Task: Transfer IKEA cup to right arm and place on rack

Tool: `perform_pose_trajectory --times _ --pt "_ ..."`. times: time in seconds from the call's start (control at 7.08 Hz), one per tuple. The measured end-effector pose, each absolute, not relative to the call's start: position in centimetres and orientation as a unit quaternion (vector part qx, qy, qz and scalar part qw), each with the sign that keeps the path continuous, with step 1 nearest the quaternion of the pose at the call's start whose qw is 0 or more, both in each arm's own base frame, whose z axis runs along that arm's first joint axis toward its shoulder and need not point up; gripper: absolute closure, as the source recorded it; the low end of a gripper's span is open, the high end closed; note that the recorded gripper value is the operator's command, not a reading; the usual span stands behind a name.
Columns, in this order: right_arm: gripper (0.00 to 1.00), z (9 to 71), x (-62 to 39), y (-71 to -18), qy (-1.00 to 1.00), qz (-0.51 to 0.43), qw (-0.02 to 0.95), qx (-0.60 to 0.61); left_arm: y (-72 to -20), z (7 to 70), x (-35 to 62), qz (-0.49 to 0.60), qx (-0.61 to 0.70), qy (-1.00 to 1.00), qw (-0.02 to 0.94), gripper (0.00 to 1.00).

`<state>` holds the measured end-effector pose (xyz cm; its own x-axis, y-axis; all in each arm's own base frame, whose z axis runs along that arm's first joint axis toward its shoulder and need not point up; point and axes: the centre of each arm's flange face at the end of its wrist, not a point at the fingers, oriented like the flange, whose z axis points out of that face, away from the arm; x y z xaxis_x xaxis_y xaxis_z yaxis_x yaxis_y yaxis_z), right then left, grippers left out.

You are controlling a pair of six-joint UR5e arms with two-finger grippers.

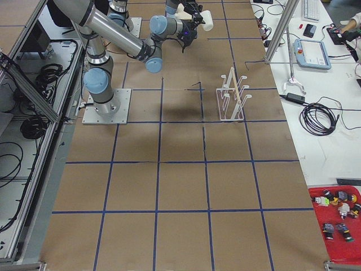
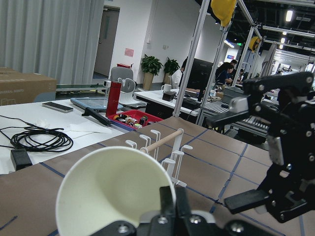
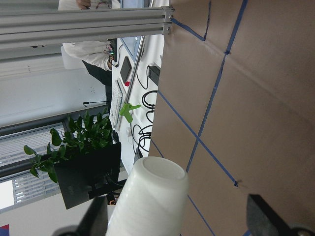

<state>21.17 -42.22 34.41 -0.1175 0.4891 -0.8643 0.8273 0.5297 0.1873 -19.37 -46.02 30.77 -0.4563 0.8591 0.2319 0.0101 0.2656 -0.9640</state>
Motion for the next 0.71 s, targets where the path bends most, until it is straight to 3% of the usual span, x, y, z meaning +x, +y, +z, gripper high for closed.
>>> perform_pose_trajectory --times 0.71 --pt "0.02 34.4 22.7 -43.2 0.696 -0.125 0.501 0.499 -45.7 30.7 -19.4 0.518 -0.315 -0.676 0.418 0.96"
